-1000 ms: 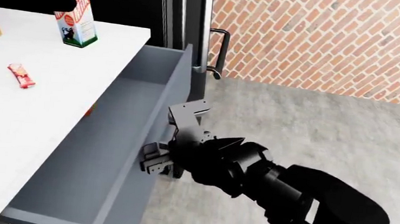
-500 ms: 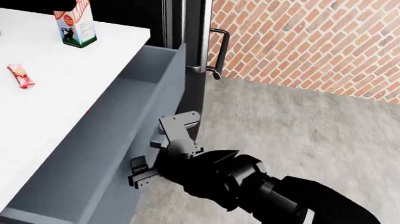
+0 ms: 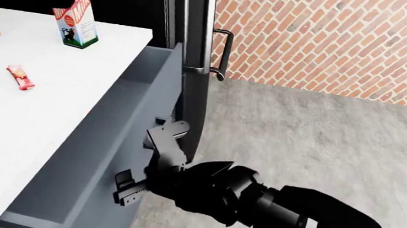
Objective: Close the right drawer.
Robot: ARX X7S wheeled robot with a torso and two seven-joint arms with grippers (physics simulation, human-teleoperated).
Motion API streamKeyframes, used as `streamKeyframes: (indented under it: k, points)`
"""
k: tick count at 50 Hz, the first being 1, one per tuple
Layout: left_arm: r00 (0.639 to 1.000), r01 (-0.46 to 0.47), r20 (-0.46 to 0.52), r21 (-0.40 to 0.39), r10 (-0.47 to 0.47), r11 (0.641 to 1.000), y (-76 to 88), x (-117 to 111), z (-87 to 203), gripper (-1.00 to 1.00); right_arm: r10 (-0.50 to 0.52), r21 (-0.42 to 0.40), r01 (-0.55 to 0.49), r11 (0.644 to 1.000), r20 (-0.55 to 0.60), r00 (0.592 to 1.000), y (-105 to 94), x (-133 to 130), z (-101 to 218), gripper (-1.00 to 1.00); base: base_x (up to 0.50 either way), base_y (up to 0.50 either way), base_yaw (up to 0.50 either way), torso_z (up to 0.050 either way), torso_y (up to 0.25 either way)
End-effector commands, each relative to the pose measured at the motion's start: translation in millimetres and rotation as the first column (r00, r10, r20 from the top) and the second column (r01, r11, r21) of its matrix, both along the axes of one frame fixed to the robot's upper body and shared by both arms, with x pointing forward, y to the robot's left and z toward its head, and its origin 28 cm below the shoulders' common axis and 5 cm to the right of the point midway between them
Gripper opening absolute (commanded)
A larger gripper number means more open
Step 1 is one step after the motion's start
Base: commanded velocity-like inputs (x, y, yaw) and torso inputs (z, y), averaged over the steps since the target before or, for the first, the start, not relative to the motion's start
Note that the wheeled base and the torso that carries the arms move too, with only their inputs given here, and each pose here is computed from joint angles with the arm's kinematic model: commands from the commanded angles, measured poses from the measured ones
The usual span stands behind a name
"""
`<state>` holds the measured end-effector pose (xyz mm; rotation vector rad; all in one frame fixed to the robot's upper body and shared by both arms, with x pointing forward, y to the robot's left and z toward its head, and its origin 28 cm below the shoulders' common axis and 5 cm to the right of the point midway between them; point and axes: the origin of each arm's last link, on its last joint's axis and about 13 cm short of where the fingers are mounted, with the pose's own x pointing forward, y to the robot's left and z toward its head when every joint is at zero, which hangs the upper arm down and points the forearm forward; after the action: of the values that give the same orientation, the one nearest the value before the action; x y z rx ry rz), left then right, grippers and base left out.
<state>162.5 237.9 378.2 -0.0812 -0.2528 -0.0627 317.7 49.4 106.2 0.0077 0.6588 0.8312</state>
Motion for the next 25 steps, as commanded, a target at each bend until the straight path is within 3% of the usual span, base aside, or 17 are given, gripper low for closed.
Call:
streamKeyframes:
  k: [1,25]
  points:
    - [1.0,0.001,0.003,-0.003,-0.001,1.0,0.3,-0.9,0.8,1.0,0.115,0.126,-0.108,0.986,-0.054,0.992,20.7,-16.2,5.0,1.0,0.0,0.0,0.0,0.0,0.0]
    - [1.0,0.002,0.004,-0.005,-0.002,1.0,0.8,-1.2,1.2,1.0,0.139,0.158,-0.134,0.978,-0.02,0.99,23.3,-14.6,12.0,1.0,0.0,0.0,0.0,0.0,0.0]
